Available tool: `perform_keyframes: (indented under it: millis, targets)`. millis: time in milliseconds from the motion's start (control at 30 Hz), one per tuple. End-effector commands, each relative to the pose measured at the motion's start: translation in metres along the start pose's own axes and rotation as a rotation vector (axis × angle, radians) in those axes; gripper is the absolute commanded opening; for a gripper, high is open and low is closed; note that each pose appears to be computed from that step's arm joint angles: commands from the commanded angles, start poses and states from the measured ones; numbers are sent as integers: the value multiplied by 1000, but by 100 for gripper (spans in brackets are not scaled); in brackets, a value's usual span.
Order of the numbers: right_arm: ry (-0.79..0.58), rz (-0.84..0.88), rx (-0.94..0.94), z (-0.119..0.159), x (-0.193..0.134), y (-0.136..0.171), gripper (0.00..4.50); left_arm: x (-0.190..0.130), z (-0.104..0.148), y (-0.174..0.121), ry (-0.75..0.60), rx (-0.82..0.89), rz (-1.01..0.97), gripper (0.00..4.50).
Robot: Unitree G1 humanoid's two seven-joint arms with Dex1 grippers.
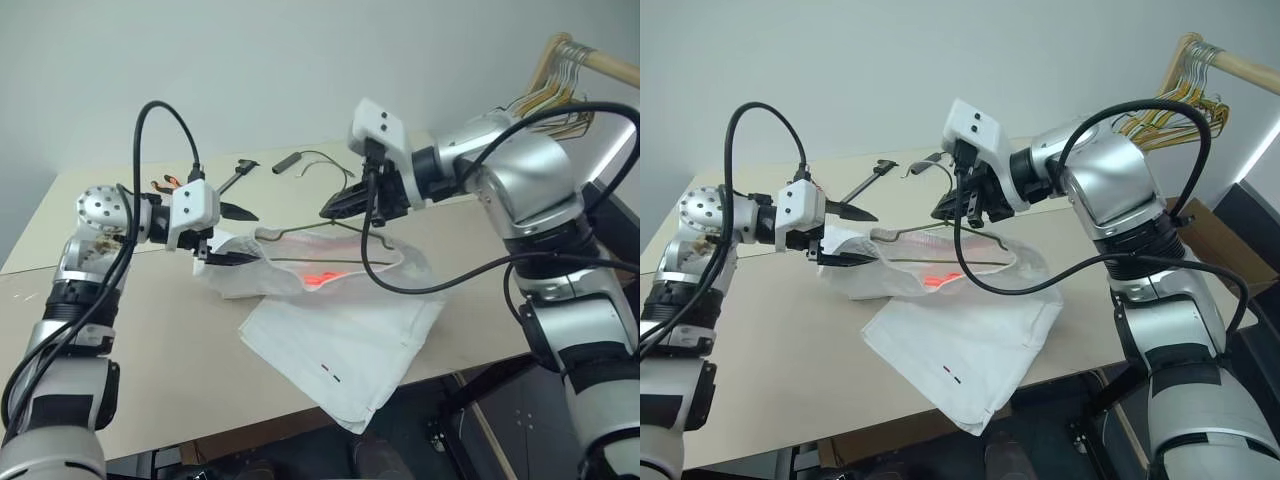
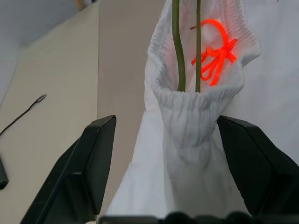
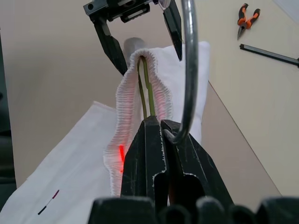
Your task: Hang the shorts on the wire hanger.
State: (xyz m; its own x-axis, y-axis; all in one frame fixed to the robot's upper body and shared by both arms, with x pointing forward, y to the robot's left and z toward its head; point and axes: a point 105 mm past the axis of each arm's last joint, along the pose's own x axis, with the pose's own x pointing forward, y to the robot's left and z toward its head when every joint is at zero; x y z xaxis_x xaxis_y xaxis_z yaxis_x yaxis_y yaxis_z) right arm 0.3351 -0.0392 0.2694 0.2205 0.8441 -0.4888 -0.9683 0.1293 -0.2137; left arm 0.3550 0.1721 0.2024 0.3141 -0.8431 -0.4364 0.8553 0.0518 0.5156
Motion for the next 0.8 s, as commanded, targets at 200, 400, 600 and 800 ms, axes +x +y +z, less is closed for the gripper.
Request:
perform_keyframes:
  millis: [200, 400, 600, 800]
  targets:
    - [-25, 8, -55, 18, -9, 2, 0, 7, -1, -8, 22, 33, -148, 374]
    - [-34, 24, -57, 21, -8, 4, 0, 14, 1, -2, 17, 29, -147, 253]
    - [-27, 34, -49, 19, -7, 4, 0, 14, 3, -3, 18, 37, -171, 56]
    - [-10, 42, -50, 17, -2, 4, 0, 16, 6, -3, 8, 62, -186, 1]
